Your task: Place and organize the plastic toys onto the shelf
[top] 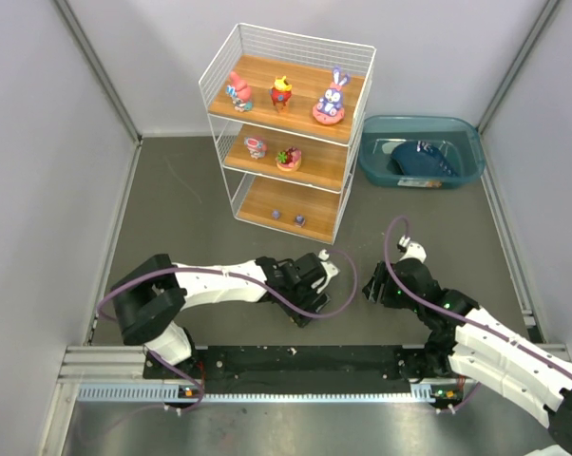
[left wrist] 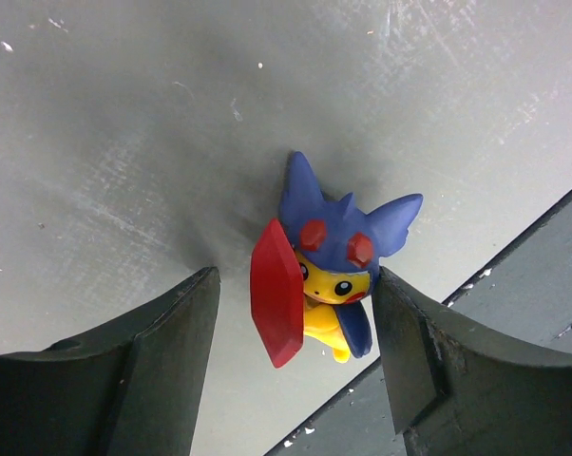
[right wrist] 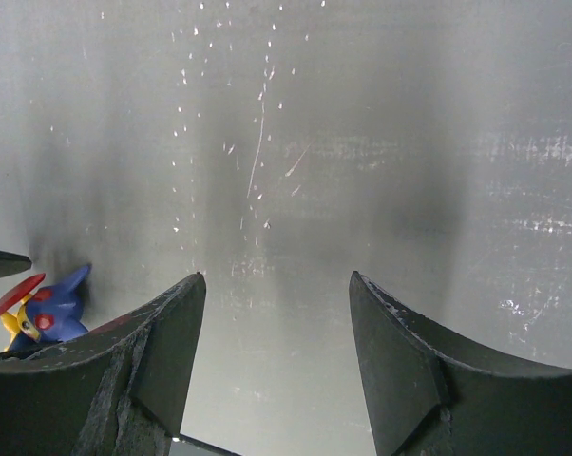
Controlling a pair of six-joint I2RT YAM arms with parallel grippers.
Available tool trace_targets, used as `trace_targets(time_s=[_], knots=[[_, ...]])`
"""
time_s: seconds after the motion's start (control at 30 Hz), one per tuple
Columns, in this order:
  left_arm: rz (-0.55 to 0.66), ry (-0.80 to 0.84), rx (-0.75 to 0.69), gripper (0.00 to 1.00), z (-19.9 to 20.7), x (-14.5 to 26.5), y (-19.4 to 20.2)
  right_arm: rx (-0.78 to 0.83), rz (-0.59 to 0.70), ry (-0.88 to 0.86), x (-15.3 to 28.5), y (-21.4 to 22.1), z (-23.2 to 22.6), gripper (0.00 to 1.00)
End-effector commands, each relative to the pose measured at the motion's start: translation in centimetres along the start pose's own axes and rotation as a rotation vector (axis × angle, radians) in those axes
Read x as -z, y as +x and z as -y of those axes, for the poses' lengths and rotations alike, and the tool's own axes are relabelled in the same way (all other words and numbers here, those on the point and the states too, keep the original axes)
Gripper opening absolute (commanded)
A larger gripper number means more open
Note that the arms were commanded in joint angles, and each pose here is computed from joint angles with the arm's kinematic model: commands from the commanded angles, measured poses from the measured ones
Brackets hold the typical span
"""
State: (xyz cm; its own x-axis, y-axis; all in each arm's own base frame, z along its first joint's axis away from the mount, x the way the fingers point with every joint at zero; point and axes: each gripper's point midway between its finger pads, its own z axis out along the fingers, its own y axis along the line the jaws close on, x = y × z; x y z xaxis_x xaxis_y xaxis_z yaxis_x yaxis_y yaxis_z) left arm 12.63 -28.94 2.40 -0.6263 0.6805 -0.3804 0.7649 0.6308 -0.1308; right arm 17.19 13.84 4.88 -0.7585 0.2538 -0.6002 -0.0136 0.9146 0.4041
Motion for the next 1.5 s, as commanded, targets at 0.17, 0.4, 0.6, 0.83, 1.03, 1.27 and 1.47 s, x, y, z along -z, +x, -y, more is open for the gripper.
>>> trace_targets(time_s=[0.17, 0.4, 0.6, 0.83, 1.03, 1.27, 1.47], knots=[[0.017, -0.001, 0.000, 0.66, 0.3, 0.1, -1.1, -0.011, 0.032, 0.006, 0.1, -0.9, 0.0, 0.63], [0.024, -0.008, 0.006, 0.56, 0.2, 0.1, -1.3, -0.010, 0.031, 0.008, 0.1, -0.9, 0.1, 0.63], [0.025, 0.007, 0.009, 0.45, 0.5, 0.0, -1.4, -0.010, 0.032, 0.006, 0.1, -0.9, 0.0, 0.63], [0.066, -0.003, 0.027, 0.30, 0.5, 0.8, -2.3, -0.008, 0.032, 0.006, 0.1, -0.9, 0.0, 0.63], [0.307, -0.047, 0.071, 0.00, -0.4, 5.0, -5.9, -0.005, 0.030, 0.006, 0.1, -0.9, 0.0, 0.63], [0.620, -0.021, 0.097, 0.00, -0.6, 11.5, -8.9, 0.000, 0.025, 0.012, 0.0, -0.9, 0.0, 0.63], [0.889, -0.049, 0.132, 0.00, -1.9, 17.2, -11.0, 0.004, 0.028, 0.013, 0.1, -1.0, 0.0, 0.63]])
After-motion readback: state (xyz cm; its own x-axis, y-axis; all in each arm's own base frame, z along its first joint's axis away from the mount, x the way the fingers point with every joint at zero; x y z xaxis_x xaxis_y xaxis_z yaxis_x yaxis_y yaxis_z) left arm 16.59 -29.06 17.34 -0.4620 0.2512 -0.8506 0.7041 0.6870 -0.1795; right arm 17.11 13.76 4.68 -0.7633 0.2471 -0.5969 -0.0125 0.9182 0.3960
